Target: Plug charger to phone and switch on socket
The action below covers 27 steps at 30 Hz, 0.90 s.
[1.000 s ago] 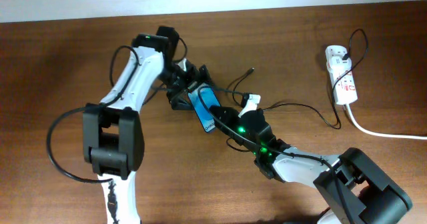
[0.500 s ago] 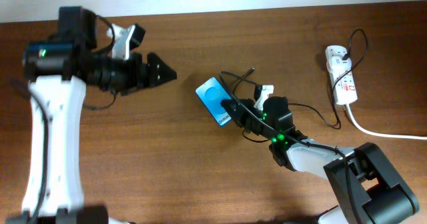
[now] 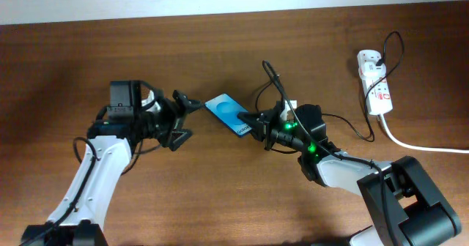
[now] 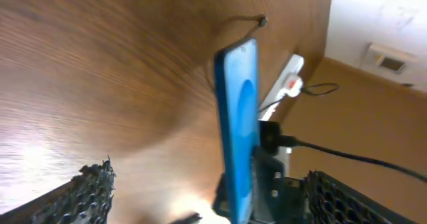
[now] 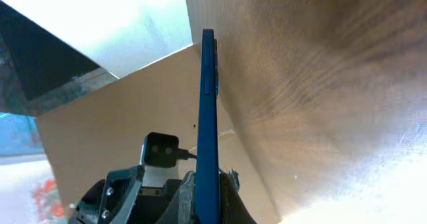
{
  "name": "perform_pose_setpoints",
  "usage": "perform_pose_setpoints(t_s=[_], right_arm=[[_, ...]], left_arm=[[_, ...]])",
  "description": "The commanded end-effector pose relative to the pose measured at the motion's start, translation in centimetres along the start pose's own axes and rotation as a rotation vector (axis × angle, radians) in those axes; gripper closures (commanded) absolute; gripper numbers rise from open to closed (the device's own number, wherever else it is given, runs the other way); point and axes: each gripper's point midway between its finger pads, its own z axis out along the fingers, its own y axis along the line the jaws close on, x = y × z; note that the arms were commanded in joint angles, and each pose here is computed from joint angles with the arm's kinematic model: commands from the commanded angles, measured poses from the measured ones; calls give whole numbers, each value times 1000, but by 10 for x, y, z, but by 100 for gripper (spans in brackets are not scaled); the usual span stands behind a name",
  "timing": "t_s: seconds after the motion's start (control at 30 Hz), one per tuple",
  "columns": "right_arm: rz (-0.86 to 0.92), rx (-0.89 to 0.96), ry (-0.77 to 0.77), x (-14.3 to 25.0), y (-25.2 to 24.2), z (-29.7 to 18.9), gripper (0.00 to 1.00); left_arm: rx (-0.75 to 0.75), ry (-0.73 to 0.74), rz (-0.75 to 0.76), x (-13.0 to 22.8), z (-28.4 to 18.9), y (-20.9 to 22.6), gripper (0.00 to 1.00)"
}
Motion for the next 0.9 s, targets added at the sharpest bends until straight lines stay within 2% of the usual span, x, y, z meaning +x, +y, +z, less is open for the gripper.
perform_pose_setpoints(t_s=[0.0,0.17,0.27,0.4,0.43,0.53,0.6,0.67,0.8,0.87], right_arm=[[101,-8,103,17,11,0,96],[205,21,174,29,8,-2,96],[195,14,187,34,10,-1,96],[208,-30,243,53,24,3,96],[206,-31,245,54,24,3,96],[205,-29,250,55,24,3,96],[204,-27,256,56,23,3,96],[204,-27,256,56,23,3,96],[204,-27,255,56,23,3,96],[204,-27,257,57,23,3,96]], left_arm=[[-3,-45,-155,7,8,-11,13],[-1,-51,-193,15,18,-18,17],[-7,-56,-229,19,22,-20,25],[-21,-61,-236,24,27,-20,30],[-22,-60,-233,25,28,-20,34],[-8,-64,-222,24,28,-23,53],[-8,-65,-222,24,28,-23,57],[5,-68,-212,22,28,-27,69],[43,-69,-174,23,29,-38,78],[55,-77,-144,26,33,-44,79]])
